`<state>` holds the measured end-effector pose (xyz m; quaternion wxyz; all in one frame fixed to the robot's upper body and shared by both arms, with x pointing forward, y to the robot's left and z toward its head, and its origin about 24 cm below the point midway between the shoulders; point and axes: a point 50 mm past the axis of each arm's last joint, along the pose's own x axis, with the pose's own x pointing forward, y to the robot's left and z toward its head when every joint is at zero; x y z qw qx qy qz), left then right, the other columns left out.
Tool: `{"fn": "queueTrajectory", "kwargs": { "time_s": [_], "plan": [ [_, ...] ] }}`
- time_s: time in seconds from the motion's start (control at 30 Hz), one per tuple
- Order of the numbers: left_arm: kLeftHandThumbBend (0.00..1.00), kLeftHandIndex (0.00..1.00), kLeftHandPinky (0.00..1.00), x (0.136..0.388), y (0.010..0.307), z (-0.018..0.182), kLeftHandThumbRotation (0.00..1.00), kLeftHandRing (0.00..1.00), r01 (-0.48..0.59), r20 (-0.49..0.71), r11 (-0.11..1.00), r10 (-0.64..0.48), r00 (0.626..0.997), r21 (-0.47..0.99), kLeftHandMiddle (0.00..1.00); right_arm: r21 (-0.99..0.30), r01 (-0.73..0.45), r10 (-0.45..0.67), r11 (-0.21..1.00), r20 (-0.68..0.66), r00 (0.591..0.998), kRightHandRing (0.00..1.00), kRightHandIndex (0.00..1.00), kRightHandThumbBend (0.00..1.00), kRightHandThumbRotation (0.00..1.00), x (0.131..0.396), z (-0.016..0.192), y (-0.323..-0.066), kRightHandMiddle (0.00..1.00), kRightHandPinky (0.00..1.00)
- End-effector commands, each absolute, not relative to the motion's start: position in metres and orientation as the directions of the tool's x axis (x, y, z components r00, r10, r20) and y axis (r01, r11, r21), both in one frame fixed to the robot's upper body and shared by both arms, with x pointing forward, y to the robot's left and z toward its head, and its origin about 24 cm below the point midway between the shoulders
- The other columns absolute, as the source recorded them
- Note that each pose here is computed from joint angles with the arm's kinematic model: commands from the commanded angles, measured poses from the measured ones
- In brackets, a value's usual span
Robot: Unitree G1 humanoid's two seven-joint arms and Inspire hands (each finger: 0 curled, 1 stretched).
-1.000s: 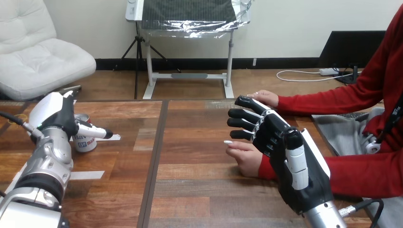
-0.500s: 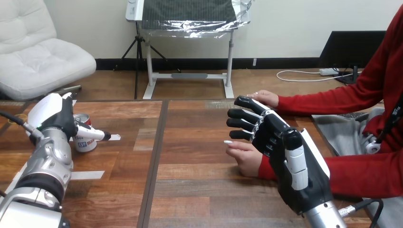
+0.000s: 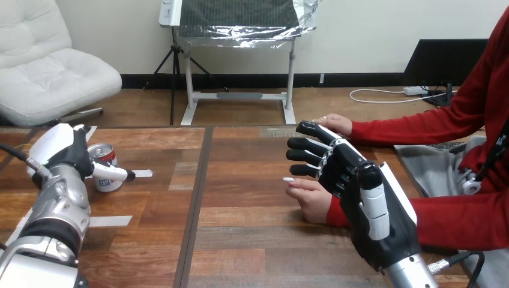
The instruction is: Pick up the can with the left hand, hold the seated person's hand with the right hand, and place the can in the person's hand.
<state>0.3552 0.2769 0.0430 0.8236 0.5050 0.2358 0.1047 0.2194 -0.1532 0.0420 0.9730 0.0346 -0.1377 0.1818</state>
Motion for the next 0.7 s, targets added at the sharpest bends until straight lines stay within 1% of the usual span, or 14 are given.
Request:
{"fn": "queueTrajectory", "kwargs": {
  "time_s": [0.0,0.37,0.67],
  "plan": [
    [0.93,0.89,0.77,0.3714,0.2718,0.0695,0.22,0.90,0.036,-0.224,0.434,0.391,0.893,0.900,0.91,-0.018,-0.370,0.350,0.929,0.366,0.862,0.79,0.85,0.89,1.00,0.2276,0.0635,-0.1550,0.80,0.75],
    [0.90,0.86,0.73,0.3727,0.2709,0.0710,0.22,0.86,0.056,-0.237,0.431,0.379,0.895,0.900,0.88,-0.022,-0.368,0.350,0.930,0.365,0.863,0.80,0.85,0.89,1.00,0.2273,0.0641,-0.1558,0.81,0.75],
    [0.86,0.84,0.67,0.3735,0.2704,0.0718,0.26,0.82,0.099,-0.262,0.409,0.364,0.894,0.907,0.85,-0.025,-0.368,0.350,0.930,0.370,0.861,0.80,0.85,0.89,1.00,0.2274,0.0649,-0.1560,0.80,0.75]
  ]
}}
